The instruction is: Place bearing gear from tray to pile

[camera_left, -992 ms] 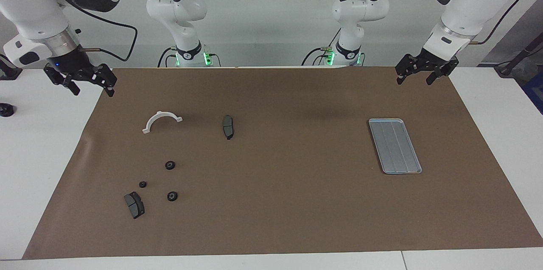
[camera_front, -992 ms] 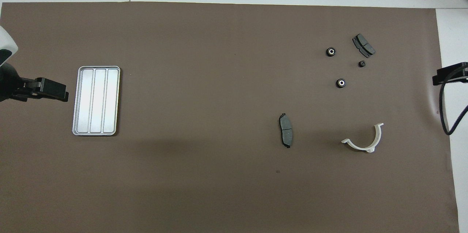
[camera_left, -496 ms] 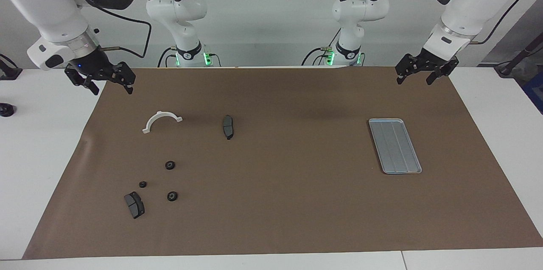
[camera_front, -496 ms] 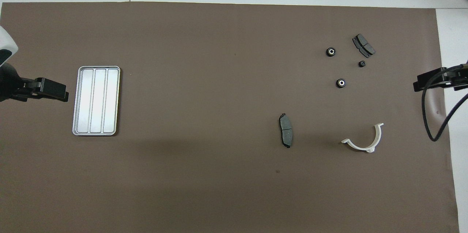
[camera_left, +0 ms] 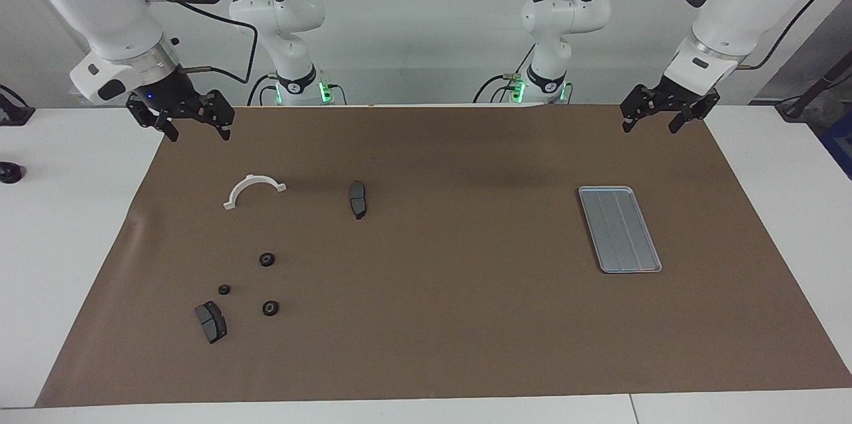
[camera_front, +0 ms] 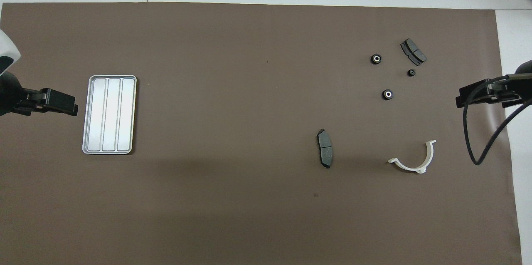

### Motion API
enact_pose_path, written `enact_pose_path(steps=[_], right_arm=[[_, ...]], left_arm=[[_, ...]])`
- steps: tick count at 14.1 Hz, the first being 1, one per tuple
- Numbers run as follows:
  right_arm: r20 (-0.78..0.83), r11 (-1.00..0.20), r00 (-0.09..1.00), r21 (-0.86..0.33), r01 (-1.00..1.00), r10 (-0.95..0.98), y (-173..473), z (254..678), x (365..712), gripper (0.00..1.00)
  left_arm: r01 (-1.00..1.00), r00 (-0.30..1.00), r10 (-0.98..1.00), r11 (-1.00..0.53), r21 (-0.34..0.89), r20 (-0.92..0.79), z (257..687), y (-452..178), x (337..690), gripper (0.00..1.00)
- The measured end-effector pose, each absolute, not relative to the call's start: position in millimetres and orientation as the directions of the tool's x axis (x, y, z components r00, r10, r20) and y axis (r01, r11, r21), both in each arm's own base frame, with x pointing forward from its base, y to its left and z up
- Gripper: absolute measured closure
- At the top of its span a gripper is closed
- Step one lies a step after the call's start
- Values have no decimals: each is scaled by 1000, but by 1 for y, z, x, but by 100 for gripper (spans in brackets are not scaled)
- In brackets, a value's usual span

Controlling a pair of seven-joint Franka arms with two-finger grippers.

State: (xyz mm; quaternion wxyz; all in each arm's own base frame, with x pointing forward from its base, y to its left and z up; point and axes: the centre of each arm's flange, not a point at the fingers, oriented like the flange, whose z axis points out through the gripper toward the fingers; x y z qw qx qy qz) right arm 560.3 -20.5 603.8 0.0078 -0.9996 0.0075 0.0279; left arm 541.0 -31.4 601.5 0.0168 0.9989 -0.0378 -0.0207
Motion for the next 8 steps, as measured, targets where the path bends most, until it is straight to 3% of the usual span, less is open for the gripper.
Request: enact_pose_path(steps=[8], right_arm=[[-43,-977,976,-6,-214,-214,17,609,560,0]], left_arm=[[-75,996,-76,-997,35,-40,601,-31,541,0]])
